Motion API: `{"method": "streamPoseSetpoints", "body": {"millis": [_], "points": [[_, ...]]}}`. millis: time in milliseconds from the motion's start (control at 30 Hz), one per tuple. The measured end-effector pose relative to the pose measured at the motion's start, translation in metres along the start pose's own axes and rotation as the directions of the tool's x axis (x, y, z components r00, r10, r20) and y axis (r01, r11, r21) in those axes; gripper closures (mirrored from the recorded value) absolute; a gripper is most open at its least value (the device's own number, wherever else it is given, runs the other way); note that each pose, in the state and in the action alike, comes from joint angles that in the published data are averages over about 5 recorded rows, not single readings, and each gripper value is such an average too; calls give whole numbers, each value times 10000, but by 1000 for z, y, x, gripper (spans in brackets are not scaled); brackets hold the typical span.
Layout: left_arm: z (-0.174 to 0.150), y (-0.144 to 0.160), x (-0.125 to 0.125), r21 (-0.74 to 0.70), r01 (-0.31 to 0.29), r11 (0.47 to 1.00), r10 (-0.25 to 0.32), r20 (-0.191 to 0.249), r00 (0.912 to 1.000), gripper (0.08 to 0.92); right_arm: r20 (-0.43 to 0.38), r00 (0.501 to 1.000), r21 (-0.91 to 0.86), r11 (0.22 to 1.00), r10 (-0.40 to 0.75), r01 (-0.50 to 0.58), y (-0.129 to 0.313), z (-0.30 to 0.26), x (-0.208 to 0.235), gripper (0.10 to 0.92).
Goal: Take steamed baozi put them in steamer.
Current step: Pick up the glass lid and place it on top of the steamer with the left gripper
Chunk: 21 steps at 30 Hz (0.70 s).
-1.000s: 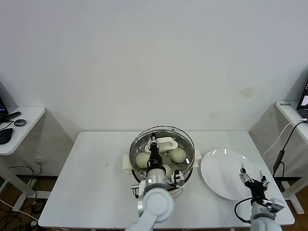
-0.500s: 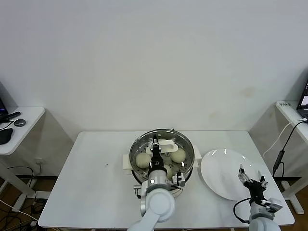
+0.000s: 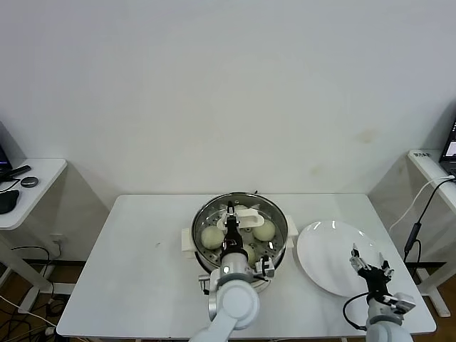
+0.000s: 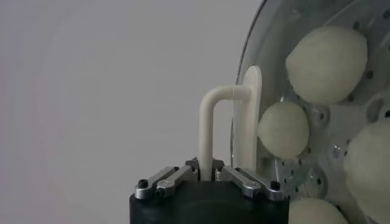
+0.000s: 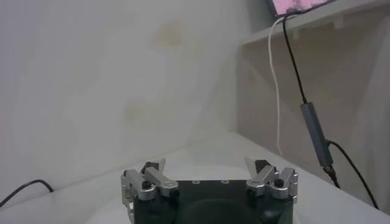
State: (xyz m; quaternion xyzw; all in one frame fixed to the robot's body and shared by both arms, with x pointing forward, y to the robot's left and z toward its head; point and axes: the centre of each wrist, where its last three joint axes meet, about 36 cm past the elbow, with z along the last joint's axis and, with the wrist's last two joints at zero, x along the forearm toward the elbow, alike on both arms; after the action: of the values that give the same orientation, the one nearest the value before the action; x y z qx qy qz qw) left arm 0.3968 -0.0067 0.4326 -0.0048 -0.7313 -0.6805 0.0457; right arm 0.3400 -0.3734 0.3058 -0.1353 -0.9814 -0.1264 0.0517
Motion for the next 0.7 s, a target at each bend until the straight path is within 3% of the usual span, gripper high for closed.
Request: {"method": "streamPoseSetpoints", "body": {"millis": [700], "points": [[8,-6,-2,-228,96,9997,-96,8,10000,824,-49,10000,41,10000,-29,30,2,5,1,200]]}}
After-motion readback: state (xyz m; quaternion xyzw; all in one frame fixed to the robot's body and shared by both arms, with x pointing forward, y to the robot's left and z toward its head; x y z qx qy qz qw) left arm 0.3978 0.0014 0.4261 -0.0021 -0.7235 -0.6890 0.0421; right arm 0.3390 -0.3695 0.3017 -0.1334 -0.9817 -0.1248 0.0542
